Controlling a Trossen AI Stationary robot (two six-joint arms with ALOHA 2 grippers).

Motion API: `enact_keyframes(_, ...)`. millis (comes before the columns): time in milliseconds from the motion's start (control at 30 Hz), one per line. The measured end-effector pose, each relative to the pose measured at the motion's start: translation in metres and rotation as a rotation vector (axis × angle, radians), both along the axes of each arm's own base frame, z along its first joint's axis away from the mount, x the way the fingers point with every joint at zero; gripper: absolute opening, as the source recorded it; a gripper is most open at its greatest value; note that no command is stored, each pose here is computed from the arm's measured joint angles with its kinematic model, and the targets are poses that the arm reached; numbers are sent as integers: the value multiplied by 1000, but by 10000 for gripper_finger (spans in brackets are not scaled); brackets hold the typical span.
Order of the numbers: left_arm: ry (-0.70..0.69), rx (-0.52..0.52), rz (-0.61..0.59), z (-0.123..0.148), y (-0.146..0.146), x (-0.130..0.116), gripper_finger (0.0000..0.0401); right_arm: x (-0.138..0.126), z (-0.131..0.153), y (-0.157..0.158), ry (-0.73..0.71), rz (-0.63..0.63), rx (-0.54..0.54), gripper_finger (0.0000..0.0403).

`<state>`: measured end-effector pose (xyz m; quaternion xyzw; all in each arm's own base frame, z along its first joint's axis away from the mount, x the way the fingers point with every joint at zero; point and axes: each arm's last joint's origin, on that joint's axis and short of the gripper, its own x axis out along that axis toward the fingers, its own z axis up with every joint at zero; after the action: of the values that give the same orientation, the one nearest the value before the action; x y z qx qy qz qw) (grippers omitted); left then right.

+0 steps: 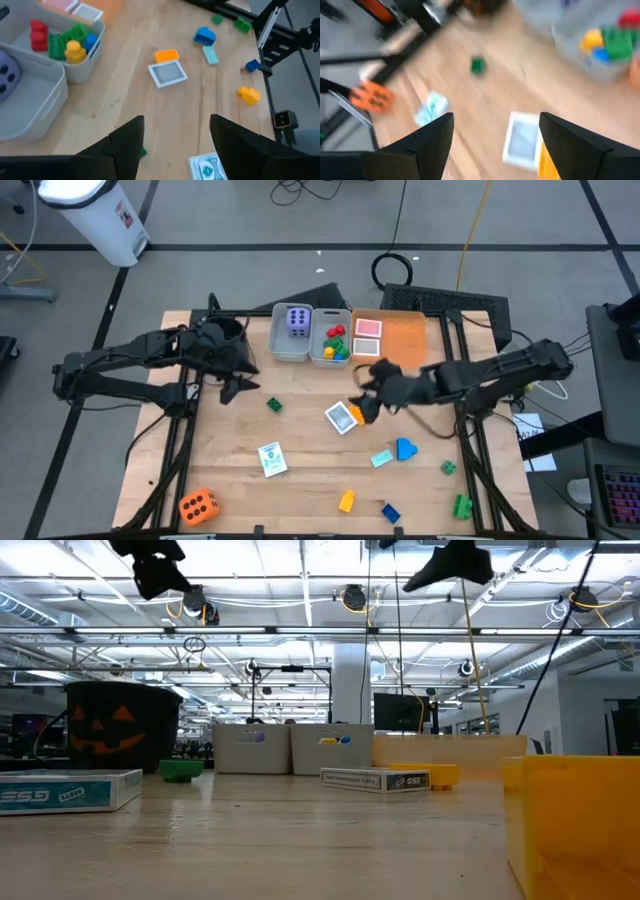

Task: Pick & Place Toys
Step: Put the blue gamepiece into the right gray bin

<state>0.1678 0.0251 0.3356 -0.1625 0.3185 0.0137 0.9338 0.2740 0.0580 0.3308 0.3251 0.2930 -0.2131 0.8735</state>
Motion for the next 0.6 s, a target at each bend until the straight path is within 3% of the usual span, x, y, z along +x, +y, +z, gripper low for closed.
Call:
enact_keyframes(233,-32,45,7,2,1,3,235,6,-39,37,405,-159,260,283)
enact_keyframes(400,-57,87,10,4,2,5,235,-7,-63,57,607,-343,264,283)
enact_keyframes(600,-75,100,7,6,3,6,235,-31,-65,65,758,-537,254,283)
